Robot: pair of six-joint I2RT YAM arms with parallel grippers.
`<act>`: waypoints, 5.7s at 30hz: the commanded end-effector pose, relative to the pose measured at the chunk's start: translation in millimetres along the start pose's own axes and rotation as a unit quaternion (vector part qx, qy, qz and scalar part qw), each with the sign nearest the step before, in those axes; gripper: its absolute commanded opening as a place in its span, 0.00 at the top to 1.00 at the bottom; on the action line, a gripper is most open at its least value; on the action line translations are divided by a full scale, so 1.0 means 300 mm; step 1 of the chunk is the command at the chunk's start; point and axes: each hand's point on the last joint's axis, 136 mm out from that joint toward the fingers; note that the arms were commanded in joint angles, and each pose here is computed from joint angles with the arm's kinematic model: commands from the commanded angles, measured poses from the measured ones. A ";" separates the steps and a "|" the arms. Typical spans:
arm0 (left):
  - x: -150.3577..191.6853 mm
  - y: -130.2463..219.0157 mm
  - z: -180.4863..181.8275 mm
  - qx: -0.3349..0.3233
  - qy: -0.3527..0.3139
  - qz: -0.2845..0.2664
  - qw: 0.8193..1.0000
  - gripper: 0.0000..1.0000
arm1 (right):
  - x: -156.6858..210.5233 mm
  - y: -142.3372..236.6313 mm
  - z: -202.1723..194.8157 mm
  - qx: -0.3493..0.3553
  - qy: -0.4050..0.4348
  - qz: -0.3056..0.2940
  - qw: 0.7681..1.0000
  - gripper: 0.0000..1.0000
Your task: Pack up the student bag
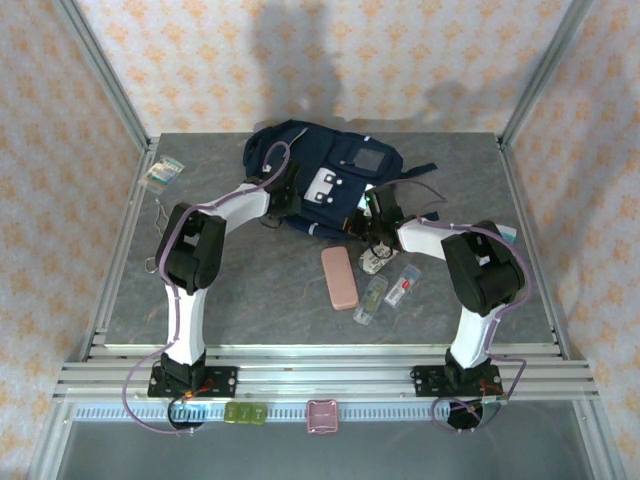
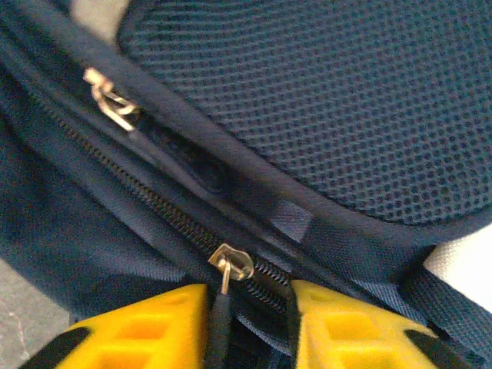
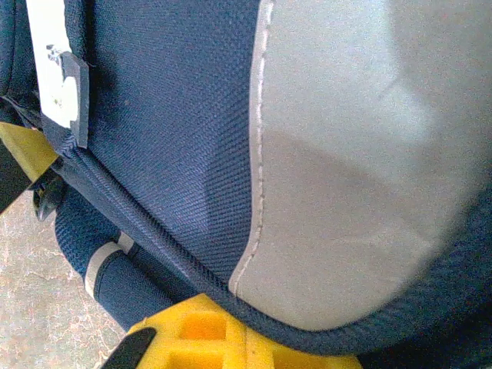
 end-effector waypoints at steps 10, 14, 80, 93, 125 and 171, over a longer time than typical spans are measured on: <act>0.059 -0.056 0.081 -0.054 -0.034 0.042 0.997 1.00 | 0.061 -0.002 -0.151 0.073 -0.028 0.027 0.997 0.95; 0.044 -0.026 0.103 -0.062 -0.041 0.036 0.997 1.00 | 0.059 0.006 -0.151 0.075 -0.026 0.024 0.997 0.95; 0.130 0.395 -0.209 0.148 -0.048 -0.083 0.984 1.00 | -0.197 0.160 0.167 -0.076 -0.143 -0.020 0.987 0.34; 0.134 0.436 -0.308 0.186 -0.072 -0.079 0.977 1.00 | 0.026 0.084 0.333 -0.193 -0.198 0.094 0.956 0.32; 0.146 0.388 0.381 -0.143 -0.032 -0.089 0.985 1.00 | -0.114 0.035 0.204 -0.181 -0.244 0.047 0.952 1.00; 0.145 0.578 -0.146 0.208 -0.045 -0.259 0.942 0.37 | -0.167 0.291 0.656 -0.425 -0.219 0.121 0.870 1.00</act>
Point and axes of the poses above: each hand's point on the last joint's axis, 136 mm out from that joint toward the fingers, its own y axis back along the fingers, its own z axis along the line the jaws close on, x = y × z, and after that the axes turned 8 degrees about -y, right-handed
